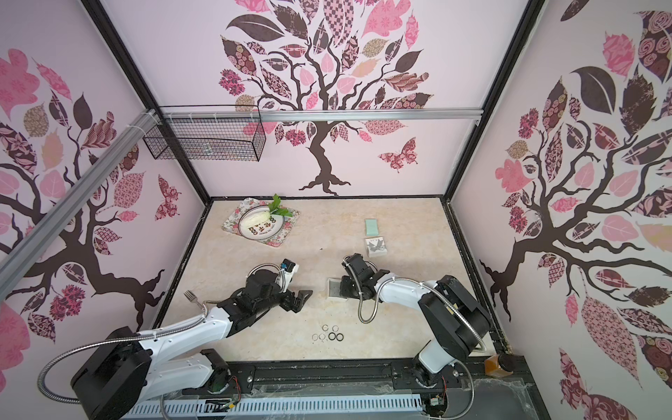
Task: Take the rings out of the lift-off lid box
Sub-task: Pick up the jewelry box from the center of the board, then place the jewelry box at the center of the board.
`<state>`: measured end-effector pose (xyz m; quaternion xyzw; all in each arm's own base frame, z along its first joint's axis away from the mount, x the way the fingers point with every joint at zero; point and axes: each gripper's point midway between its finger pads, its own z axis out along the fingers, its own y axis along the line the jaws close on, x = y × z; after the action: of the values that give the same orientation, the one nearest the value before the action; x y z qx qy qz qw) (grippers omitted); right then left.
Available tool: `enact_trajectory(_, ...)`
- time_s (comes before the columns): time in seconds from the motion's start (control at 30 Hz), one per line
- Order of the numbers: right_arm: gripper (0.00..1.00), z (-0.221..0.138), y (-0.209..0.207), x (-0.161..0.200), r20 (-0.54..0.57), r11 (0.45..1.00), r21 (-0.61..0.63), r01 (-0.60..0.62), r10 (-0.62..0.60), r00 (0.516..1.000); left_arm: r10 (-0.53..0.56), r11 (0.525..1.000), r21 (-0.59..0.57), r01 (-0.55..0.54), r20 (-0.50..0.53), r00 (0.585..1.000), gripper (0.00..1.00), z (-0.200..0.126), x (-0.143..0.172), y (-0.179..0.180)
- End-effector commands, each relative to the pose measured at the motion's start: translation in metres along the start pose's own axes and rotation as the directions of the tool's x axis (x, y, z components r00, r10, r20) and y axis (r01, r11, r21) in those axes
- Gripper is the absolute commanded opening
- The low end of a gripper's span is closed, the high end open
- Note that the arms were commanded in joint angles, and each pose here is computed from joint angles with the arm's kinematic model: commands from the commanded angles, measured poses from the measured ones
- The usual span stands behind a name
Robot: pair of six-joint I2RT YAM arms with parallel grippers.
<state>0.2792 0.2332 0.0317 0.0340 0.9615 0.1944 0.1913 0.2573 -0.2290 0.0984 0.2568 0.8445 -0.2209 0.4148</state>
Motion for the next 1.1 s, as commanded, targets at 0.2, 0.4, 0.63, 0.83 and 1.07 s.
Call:
enact_trajectory(0.2,0.0,-0.01,-0.008,-0.031,0.062,0.986,0.154,0.06,-0.07,0.996,-0.008,1.0,0.01,0.008,0.048,0.999,0.98,0.002,-0.016,0.001)
enact_trajectory(0.4,0.0,0.0,-0.009,-0.053,0.063,0.958,0.251,0.14,-0.16,0.985,-0.012,1.0,0.017,0.011,0.037,0.999,0.98,0.006,-0.014,0.0)
enact_trajectory(0.63,0.0,0.026,-0.008,-0.061,0.032,0.947,0.283,0.153,-0.169,0.985,-0.012,1.0,0.014,0.011,0.034,0.999,0.98,0.006,-0.014,0.001)
enact_trajectory(0.83,0.19,0.014,-0.002,-0.068,0.059,0.949,0.274,0.156,-0.179,0.982,-0.011,1.0,0.005,0.011,0.035,0.999,0.98,0.004,-0.013,0.004)
enact_trajectory(1.07,0.5,-0.05,0.016,-0.096,0.163,0.967,0.198,0.162,-0.195,0.967,-0.019,1.0,0.0,0.019,0.018,1.0,0.98,0.011,-0.012,0.006)
